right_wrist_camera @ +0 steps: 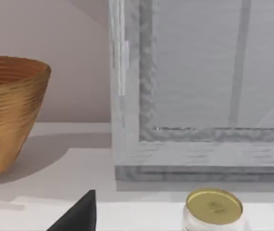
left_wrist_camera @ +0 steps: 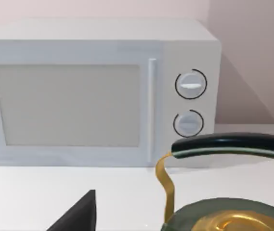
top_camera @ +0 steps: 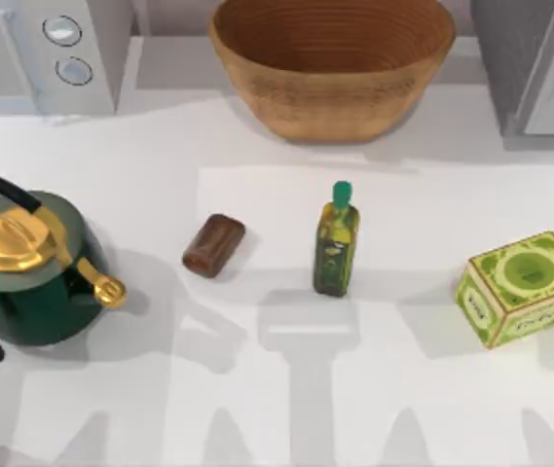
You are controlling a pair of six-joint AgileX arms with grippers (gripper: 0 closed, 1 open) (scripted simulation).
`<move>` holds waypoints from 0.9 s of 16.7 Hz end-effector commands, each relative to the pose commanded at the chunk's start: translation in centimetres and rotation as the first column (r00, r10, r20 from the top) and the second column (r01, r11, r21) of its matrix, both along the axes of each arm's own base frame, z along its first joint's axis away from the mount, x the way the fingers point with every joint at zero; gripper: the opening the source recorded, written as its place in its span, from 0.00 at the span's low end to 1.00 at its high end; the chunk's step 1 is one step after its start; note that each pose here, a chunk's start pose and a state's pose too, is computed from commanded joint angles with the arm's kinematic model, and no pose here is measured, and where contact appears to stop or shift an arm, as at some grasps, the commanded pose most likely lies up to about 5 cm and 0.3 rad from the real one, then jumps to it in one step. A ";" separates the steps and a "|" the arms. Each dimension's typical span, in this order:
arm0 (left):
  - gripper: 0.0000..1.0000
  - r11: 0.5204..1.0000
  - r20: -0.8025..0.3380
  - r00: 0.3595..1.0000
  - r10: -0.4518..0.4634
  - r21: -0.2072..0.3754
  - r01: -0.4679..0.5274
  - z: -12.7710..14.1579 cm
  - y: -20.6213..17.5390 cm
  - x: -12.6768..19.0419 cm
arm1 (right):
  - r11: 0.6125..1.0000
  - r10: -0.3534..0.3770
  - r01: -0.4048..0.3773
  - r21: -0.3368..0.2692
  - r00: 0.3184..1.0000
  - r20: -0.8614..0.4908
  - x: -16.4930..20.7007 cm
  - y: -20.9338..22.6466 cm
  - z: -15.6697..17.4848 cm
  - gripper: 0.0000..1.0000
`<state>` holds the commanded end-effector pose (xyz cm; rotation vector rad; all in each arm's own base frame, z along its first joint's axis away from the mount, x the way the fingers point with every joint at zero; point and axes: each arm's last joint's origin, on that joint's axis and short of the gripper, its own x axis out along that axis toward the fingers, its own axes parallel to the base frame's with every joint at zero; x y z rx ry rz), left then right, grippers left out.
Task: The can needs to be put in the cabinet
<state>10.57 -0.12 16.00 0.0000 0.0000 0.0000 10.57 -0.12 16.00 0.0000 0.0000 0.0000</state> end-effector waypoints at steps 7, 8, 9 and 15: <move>1.00 1.000 0.000 1.000 0.000 0.000 0.000 0.0 0.0 0.0 | 1.000 -0.002 0.001 -0.008 1.000 -0.024 0.9 -0.1 0.9 1.00; 1.00 1.000 0.000 1.000 0.000 0.000 0.000 0.0 0.0 0.0 | 1.000 -0.002 0.002 -0.010 0.999 -0.039 1.3 -0.2 1.2 1.00; 1.00 1.000 0.000 1.000 0.000 0.000 0.000 0.0 0.0 0.0 | 1.000 -0.004 0.003 -0.012 0.998 -0.059 1.9 -0.3 1.3 1.00; 1.00 1.000 0.000 1.000 0.000 0.000 0.000 0.0 0.0 0.0 | 1.000 -0.023 0.019 -0.020 0.973 -0.231 7.1 -1.2 0.9 1.00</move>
